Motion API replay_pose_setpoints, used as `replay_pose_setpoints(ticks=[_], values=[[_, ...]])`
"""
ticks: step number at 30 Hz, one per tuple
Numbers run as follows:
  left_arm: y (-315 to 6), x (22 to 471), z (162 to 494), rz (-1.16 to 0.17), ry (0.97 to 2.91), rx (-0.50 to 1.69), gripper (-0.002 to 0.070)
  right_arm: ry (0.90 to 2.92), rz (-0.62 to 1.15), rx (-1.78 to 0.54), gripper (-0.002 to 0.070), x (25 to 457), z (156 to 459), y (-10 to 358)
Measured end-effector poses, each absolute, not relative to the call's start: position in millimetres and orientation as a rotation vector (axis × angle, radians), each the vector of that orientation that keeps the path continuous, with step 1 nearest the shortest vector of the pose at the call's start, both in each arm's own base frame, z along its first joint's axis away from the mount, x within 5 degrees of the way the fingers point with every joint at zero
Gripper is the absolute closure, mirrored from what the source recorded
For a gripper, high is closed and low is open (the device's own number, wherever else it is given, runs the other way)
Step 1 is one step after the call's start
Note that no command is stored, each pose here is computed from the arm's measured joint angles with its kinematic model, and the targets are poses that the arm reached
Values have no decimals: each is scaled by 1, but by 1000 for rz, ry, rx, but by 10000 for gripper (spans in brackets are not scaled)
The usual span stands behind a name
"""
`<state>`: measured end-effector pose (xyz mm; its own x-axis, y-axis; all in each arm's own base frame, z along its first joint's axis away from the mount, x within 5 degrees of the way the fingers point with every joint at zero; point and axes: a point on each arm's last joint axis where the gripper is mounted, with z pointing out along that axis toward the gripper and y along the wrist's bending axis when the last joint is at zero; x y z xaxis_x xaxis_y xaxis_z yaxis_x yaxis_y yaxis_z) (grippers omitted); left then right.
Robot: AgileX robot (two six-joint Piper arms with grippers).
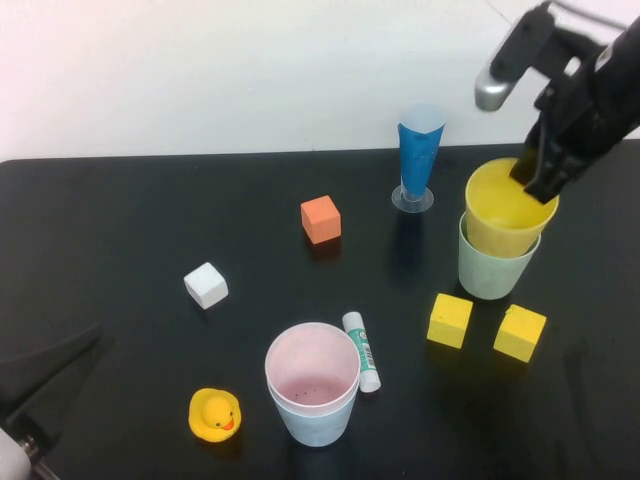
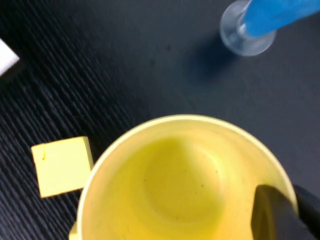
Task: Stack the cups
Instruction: Place the yellow cup on the green cup, then pick up the green cup
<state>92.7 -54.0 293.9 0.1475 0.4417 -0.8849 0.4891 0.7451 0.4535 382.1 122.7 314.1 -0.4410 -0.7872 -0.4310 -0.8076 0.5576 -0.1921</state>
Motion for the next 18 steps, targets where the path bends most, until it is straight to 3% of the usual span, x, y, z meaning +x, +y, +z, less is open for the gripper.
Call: replay_pose_setpoints(ticks=[4,12,16,18], values=[[-54,93,293,-40,1470,804,673,2381,81,-1275,622,391,294,125],[-54,93,294,-40,1467,802,673,2473,113,-1305,440,406,251,130],[-54,93,294,-40,1467,802,673,2507,124,-1318,432,411,234,131],[-54,93,294,-40,1467,802,673,2514,127,-1320,472,412,231,131]])
